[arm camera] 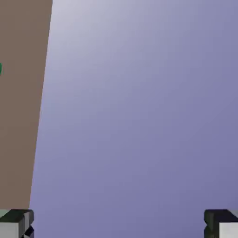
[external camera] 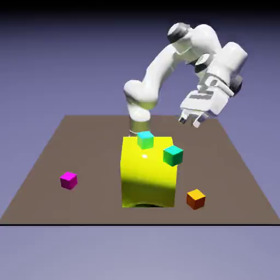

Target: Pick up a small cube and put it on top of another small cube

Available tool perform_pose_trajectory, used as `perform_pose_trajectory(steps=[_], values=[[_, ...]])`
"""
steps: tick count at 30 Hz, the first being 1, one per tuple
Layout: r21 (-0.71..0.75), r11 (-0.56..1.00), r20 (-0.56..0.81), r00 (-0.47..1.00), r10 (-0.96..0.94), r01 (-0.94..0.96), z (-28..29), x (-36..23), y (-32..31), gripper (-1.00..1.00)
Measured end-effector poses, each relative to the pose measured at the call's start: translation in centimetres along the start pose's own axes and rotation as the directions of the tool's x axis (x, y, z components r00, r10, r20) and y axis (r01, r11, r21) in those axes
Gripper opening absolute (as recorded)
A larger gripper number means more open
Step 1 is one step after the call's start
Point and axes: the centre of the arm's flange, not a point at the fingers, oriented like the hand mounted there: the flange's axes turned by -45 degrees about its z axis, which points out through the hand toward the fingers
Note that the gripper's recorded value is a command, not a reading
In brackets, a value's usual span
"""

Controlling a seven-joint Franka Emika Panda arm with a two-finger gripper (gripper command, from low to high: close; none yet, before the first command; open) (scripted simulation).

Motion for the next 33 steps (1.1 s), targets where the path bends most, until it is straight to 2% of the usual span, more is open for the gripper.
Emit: perform_pose_trajectory(steps=[8,13,17,24,29,33], values=[[0.196,0.886,-0.083,0.907,-0.413,0.421,5.7,7.2,2.5,0.00],[0.264,0.712,-0.229,0.759,-0.609,0.651,9.8,11.7,3.1,0.00],[0.260,0.537,-0.377,0.597,-0.708,0.802,13.0,15.1,3.1,0.00],[0.102,0.221,-0.627,0.236,-0.743,0.970,17.7,20.4,2.4,0.00],[-0.116,0.036,-0.737,-0.061,-0.674,0.993,20.0,23.5,1.7,0.00],[-0.329,-0.065,-0.753,-0.303,-0.584,0.942,21.2,25.3,1.3,0.00]])
